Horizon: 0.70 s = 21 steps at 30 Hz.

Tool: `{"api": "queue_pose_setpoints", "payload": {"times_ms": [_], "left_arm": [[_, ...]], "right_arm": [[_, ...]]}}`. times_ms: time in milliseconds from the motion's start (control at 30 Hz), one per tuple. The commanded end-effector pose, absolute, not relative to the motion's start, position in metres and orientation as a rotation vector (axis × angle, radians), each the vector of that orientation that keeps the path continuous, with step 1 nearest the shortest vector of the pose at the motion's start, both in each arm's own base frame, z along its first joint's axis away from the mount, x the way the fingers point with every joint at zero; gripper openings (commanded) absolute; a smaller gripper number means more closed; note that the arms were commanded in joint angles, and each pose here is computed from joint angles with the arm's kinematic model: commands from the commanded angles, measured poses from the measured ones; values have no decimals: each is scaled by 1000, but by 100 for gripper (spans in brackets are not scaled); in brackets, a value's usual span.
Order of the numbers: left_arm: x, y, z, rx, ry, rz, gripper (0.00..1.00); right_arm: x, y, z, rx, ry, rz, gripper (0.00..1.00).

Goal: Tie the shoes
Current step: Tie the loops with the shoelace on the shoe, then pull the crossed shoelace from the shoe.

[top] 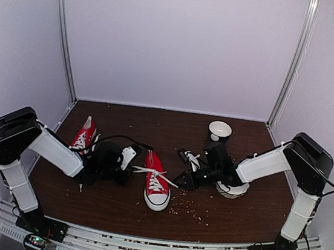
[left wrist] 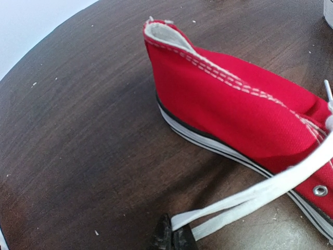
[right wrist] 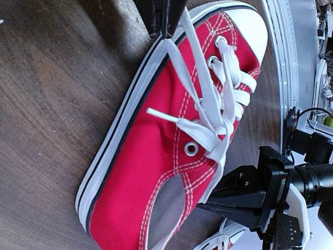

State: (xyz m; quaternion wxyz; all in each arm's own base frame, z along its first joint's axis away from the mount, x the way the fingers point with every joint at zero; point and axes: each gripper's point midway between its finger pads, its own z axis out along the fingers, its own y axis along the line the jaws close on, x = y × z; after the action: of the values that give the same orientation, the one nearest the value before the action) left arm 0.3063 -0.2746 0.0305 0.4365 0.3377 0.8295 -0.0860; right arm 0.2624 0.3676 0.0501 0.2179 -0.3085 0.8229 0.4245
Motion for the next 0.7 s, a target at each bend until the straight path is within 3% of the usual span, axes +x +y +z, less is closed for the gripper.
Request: {"api": "queue_pose_setpoints", "payload": {"times_ms": [0,133,267,667], "left_arm": [[305,-278,32,854,2039,-248,0],[302,-281,39,876,2006,-279,0],[301,-283,40,886,1994,-285,0],[300,-283,40,890,1994,-292,0]], "right_arm": [[259,380,58,-900,2245,1211,8],[267,367,70,-866,2212,1171,35],[286,357,93,-812,2143,1158,46],[318,409,85,-825,2102,1370,49]]}}
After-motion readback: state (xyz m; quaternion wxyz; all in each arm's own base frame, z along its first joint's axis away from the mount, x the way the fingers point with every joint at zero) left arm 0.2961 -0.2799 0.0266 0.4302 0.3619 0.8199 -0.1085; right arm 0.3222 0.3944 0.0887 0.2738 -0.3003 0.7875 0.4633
